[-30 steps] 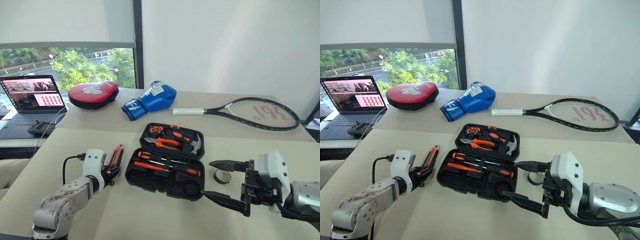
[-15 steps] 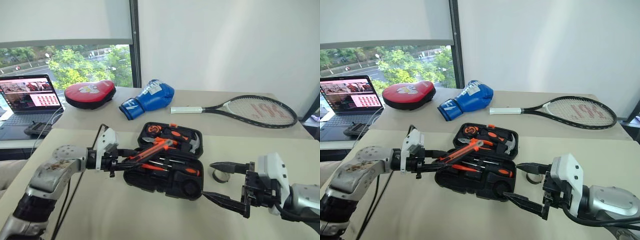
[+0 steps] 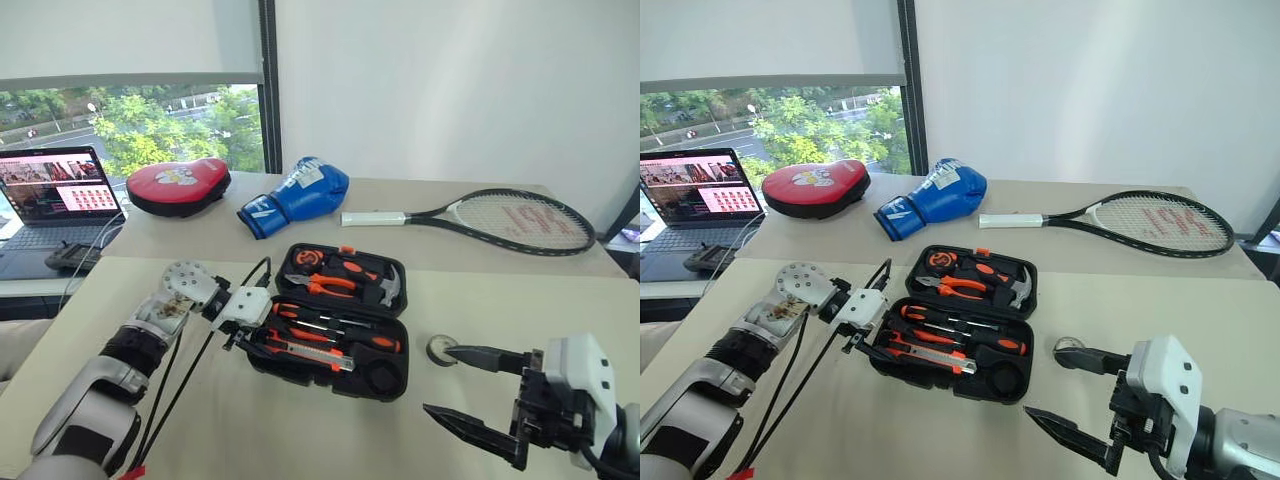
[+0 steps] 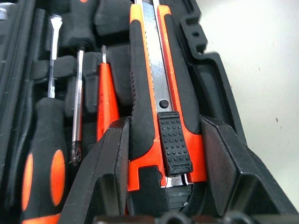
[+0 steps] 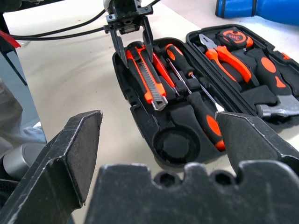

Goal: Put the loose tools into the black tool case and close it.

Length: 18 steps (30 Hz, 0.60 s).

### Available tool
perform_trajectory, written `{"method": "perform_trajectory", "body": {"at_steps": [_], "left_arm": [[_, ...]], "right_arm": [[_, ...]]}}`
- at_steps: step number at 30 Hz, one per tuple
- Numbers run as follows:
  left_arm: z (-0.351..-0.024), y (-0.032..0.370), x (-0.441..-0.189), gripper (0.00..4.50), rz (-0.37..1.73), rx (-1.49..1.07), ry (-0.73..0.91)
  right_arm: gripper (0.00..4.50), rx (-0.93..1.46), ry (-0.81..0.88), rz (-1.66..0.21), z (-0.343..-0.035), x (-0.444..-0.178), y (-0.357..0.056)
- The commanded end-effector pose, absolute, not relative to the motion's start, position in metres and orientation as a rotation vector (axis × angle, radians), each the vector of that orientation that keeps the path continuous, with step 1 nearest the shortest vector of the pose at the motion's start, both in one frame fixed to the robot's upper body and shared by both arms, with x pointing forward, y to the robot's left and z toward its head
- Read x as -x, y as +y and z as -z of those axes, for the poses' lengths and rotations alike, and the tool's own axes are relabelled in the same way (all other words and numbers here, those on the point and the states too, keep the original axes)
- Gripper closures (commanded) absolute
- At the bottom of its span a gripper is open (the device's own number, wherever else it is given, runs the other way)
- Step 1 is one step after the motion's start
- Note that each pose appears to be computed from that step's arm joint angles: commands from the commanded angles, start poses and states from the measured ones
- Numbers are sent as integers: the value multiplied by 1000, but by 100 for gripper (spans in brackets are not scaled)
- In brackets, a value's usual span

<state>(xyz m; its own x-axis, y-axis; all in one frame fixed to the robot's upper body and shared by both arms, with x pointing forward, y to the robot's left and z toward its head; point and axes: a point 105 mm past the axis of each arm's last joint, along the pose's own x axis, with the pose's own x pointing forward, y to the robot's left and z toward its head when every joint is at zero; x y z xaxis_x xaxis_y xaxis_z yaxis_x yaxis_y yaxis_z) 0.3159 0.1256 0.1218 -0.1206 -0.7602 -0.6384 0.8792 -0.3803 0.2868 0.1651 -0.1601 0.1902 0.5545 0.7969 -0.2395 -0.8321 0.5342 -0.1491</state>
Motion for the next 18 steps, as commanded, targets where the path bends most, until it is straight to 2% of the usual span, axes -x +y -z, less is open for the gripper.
{"method": "perform_trajectory", "body": {"at_steps": [1,5,7,8,11,14,16,18], "left_arm": [[-126,120,-318,273,1782,-919,158],[-120,121,-316,273,1787,-909,199],[-121,121,-313,172,1792,-884,209],[-123,120,-312,150,1792,-869,205],[-143,116,-309,39,1773,-725,185],[-178,119,-301,39,1758,-424,199],[-196,118,-303,94,1712,-213,225],[-200,115,-306,157,1667,-127,221]], "right_arm": [[0,296,110,-980,-199,-162,-160],[0,299,110,-976,-200,-163,-161],[0,300,108,-976,-200,-163,-161],[0,300,107,-977,-200,-163,-161],[0,300,109,-979,-199,-163,-161],[0,301,108,-978,-199,-164,-161],[0,302,106,-979,-199,-165,-160],[0,302,103,-980,-199,-166,-160]]}}
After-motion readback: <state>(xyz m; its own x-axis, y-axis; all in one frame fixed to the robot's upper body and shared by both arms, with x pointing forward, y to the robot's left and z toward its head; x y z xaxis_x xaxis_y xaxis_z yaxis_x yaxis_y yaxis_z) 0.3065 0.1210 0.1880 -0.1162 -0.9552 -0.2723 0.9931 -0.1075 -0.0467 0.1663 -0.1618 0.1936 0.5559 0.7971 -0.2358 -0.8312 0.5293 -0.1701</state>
